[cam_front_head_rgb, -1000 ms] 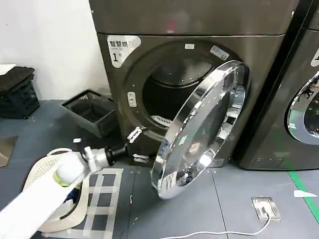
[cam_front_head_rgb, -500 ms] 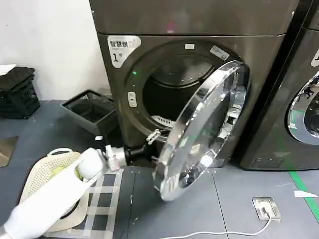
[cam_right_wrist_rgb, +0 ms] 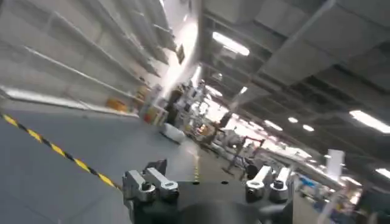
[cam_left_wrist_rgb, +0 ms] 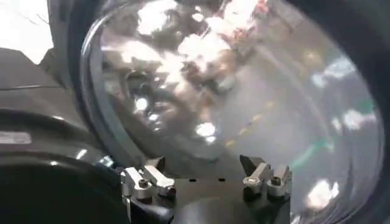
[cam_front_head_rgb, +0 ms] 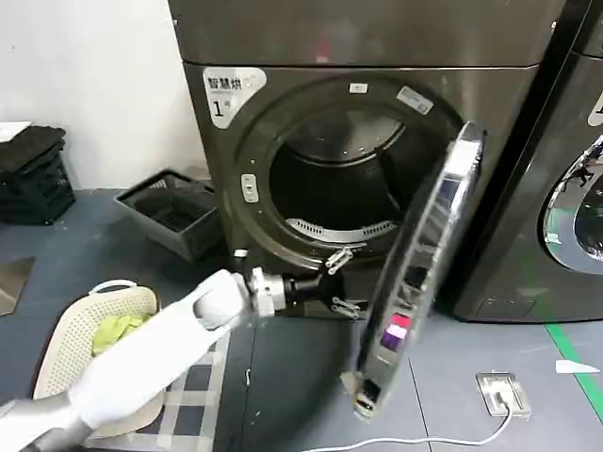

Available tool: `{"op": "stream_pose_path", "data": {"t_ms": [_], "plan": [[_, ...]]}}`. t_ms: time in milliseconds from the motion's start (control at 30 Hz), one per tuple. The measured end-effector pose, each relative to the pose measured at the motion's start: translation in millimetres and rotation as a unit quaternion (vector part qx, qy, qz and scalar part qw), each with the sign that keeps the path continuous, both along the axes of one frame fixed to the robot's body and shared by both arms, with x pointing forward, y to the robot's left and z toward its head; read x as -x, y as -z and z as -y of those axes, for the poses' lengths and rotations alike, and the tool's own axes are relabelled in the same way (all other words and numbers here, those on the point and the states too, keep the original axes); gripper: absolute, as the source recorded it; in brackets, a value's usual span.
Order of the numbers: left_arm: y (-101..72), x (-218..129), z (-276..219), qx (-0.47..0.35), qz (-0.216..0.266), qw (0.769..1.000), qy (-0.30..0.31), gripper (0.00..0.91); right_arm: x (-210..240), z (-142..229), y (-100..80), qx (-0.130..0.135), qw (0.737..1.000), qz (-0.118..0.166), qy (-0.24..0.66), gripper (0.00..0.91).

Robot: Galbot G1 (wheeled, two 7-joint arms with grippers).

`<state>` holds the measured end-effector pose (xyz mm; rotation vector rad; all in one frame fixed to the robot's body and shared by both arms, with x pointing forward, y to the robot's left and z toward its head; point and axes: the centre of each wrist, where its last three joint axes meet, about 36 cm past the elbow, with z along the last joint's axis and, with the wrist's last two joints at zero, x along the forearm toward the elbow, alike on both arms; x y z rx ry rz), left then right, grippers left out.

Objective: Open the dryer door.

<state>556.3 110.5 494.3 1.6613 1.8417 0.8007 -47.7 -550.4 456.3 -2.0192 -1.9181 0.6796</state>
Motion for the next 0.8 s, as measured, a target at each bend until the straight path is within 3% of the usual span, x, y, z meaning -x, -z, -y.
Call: {"op": "stream_pose_path", "data": {"t_ms": [367, 800], "plan": [[-2.1, -19, 61, -0.005, -0.003, 1.0, 0.026, 0.907, 24, -1, -14.9, 0.023, 0.999, 0.021, 0.017, 0.907], [-8.1, -32, 130, -0.011, -0.005, 0.999, 0.047, 0.907, 14, -5, -31.7, 0.035, 0.999, 0.029, 0.011, 0.907]]}}
